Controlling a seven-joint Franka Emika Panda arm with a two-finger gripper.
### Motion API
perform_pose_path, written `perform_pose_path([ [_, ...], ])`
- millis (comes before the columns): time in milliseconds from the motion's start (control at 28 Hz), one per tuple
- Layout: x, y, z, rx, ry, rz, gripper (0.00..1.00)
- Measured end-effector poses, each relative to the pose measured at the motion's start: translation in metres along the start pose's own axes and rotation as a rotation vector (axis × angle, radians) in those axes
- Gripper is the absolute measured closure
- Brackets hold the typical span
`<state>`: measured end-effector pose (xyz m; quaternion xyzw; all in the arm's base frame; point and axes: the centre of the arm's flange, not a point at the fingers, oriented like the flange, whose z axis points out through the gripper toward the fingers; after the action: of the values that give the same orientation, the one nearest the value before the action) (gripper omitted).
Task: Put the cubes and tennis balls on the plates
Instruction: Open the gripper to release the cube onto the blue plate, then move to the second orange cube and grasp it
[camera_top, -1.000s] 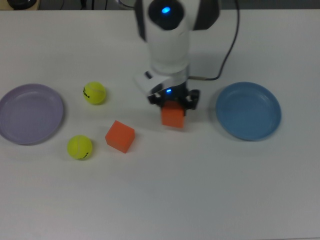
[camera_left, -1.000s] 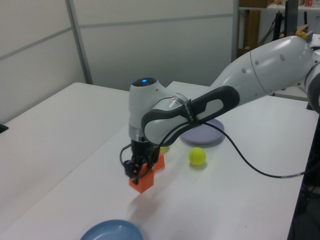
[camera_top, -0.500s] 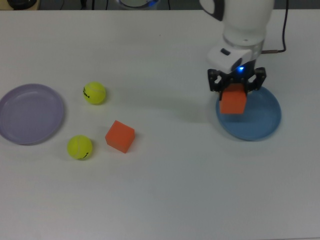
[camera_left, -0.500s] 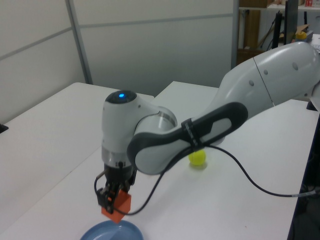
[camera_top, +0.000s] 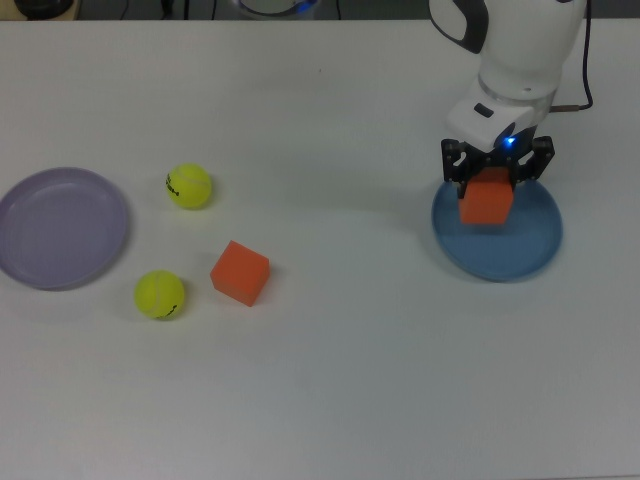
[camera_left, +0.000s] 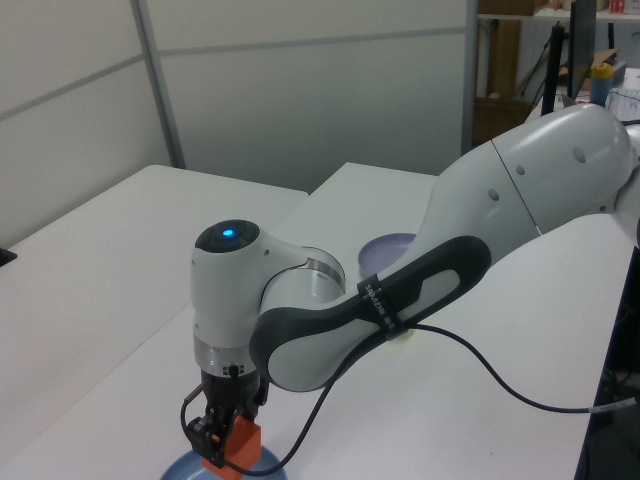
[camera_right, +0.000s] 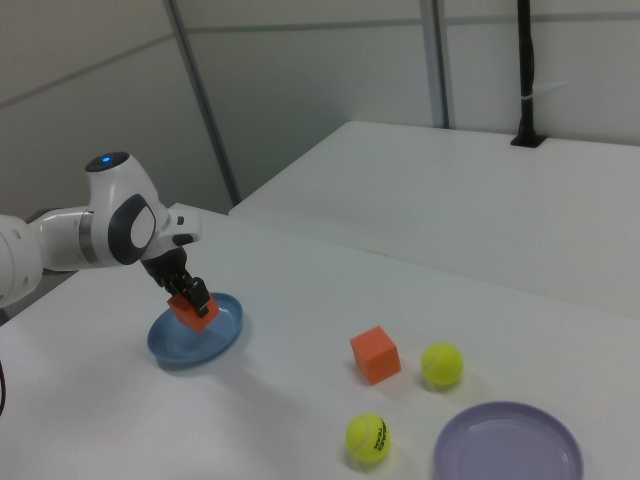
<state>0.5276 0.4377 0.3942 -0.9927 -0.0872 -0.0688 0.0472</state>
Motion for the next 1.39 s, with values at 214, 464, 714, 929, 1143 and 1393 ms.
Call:
perform_pose_path([
  [214, 0.0, -0.002, 0.0, 0.001, 0.0, 0.022, 0.1],
  [464, 0.019, 0.007, -0.023, 0.016, 0.052, 0.066, 0.0],
  [714, 0.064, 0.097, -0.045, -0.023, 0.109, 0.206, 0.0],
  [929, 0.089, 0.185, -0.049, -0.06, 0.121, 0.312, 0.0],
  [1143, 0.1, 0.248, -0.049, -0.08, 0.122, 0.374, 0.0],
  [1393, 0.103, 0.287, -0.033, -0.099, 0.096, 0.4, 0.0],
])
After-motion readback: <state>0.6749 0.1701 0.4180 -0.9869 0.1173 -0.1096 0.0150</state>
